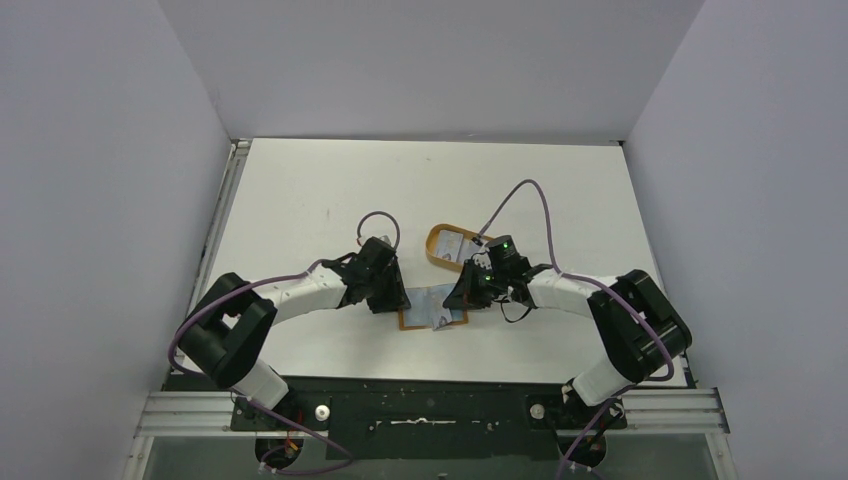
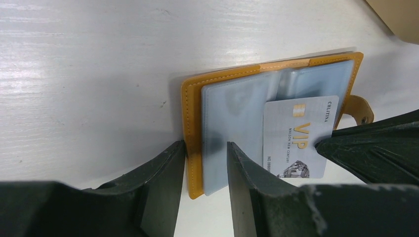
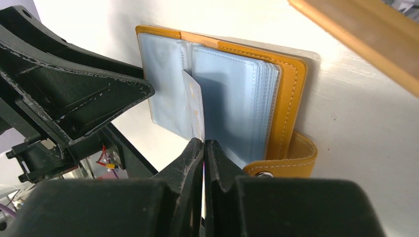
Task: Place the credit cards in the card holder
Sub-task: Insert the credit card into the card holder.
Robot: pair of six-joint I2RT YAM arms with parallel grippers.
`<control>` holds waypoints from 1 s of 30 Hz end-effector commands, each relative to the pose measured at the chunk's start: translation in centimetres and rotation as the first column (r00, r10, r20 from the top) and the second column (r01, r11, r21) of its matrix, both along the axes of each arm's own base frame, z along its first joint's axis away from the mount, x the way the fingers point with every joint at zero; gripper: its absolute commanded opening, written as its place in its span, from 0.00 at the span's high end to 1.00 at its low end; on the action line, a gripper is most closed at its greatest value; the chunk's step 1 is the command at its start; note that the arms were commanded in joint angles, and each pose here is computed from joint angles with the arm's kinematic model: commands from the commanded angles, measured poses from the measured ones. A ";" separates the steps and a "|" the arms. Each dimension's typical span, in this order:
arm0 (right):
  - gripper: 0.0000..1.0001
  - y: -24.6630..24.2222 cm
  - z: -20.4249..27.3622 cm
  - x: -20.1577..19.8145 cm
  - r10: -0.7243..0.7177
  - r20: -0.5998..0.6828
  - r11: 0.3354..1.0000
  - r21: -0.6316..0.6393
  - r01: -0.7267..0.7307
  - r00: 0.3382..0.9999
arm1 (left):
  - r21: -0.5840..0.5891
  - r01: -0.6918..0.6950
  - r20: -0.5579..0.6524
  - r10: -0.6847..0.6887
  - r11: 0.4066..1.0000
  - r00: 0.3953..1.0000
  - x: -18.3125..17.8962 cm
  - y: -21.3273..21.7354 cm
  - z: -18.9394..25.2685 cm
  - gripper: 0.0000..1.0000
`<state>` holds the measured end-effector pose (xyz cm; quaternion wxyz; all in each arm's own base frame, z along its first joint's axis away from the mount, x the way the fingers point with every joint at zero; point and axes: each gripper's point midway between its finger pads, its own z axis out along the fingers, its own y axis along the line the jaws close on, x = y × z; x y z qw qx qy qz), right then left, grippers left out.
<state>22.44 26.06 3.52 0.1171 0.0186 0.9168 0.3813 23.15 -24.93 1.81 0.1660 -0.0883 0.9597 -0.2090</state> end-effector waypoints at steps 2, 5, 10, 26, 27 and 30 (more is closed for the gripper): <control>1.00 0.2 0.1 1.4 0.004 0.048 1.000 -0.007 -0.004 0.999 | 0.104 0.021 -0.055 -0.015 0.994 0.998 -1.2 1.8 -1.9 0.65; 1.00 0.5 0.2 1.5 0.008 0.051 1.000 0.002 -0.008 0.999 | 0.104 0.023 -0.054 -0.017 0.994 0.998 -1.2 1.7 -1.9 0.65; 1.00 1.2 0.2 1.8 0.007 0.057 1.000 0.024 -0.008 0.998 | 0.102 0.027 -0.059 -0.021 0.994 0.998 -1.2 1.6 -2.0 0.65; 1.00 1.7 -0.3 2.4 -0.031 0.073 0.999 0.016 0.030 0.997 | 0.090 0.033 -0.068 -0.027 0.995 0.997 -1.5 1.4 -2.2 0.65; 1.00 1.7 -0.5 2.4 -0.035 0.070 0.999 0.010 0.035 0.997 | 0.091 0.033 -0.069 -0.027 0.995 0.997 -1.5 1.4 -2.2 0.65; 1.00 1.5 -0.9 2.4 -0.053 0.062 0.999 -0.003 0.054 0.997 | 0.089 0.034 -0.068 -0.028 0.996 0.997 -1.6 1.3 -2.2 0.65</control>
